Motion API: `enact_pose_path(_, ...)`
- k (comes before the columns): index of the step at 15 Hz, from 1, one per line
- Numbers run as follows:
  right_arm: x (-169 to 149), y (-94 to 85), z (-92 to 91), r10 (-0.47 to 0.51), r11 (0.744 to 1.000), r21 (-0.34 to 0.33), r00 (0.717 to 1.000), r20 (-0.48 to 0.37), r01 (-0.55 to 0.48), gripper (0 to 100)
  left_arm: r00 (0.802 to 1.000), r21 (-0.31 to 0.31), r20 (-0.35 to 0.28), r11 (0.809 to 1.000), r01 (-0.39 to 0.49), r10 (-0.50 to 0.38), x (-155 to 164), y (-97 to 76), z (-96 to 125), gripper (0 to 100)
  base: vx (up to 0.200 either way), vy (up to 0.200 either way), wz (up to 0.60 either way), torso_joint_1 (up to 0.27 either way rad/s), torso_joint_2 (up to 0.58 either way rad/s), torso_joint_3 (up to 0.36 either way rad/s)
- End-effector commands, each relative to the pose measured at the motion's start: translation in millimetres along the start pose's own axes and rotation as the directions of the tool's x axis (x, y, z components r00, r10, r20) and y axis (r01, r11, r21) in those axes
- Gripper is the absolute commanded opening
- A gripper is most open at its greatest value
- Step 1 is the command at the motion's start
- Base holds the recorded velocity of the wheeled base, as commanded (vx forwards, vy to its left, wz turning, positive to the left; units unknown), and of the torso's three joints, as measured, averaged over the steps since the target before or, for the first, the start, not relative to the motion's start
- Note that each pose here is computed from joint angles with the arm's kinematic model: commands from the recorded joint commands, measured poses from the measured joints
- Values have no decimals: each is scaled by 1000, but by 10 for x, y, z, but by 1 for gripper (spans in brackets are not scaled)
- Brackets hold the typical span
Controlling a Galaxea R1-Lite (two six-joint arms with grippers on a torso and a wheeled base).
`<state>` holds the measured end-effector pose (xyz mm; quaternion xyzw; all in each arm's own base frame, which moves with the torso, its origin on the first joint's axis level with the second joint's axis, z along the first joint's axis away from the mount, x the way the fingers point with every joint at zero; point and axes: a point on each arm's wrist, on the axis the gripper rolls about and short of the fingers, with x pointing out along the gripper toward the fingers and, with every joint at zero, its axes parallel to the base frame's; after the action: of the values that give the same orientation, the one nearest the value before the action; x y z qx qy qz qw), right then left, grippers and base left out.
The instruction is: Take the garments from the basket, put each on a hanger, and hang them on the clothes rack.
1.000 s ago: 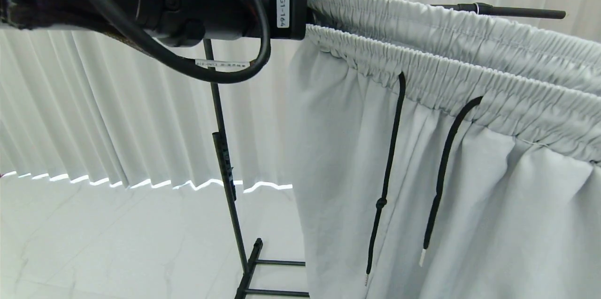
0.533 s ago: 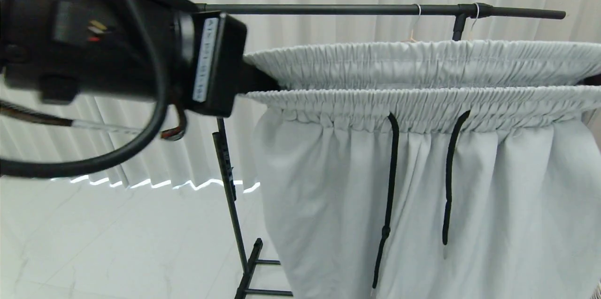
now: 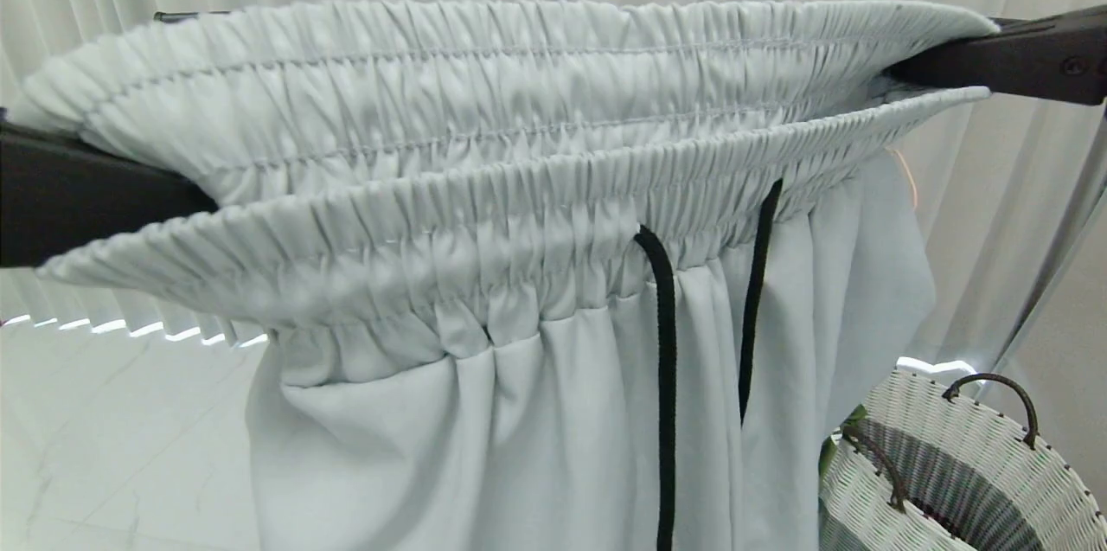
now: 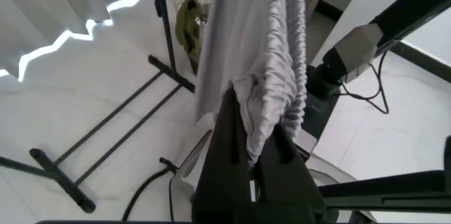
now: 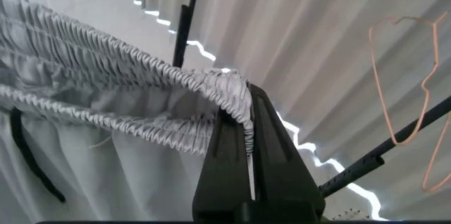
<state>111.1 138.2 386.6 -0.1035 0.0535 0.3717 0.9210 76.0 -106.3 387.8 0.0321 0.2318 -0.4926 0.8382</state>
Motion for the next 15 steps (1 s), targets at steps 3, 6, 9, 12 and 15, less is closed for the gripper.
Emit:
enact_pose_path(3, -127, -99, 8, -61, 998, -5, 995, -80, 61, 0, 991, 15, 46, 992, -125, 124, 134, 89, 148, 0, 0, 0, 0, 0, 0, 0)
enact_pose_path(6, -304, -191, 95, -96, 994, 38, 989, -109, 101, 0, 932, -28, 131, 941, -338, 339, 454, 278, 401, 0, 0, 0, 0, 0, 0, 0)
enact_pose_path(9, -366, -192, 85, -101, 992, 66, 989, -111, 108, 0, 924, -30, 162, 937, -347, 347, 450, 282, 451, 0, 0, 0, 0, 0, 0, 0)
enact_pose_path(12, -413, -207, 139, -114, 990, 72, 990, -82, 120, 0, 907, -42, 221, 933, -358, 358, 395, 296, 566, 0, 0, 0, 0, 0, 0, 0)
enact_pose_path(15, -420, -210, 138, -115, 990, 74, 990, -82, 121, 0, 907, -44, 219, 932, -359, 360, 405, 300, 569, 0, 0, 0, 0, 0, 0, 0)
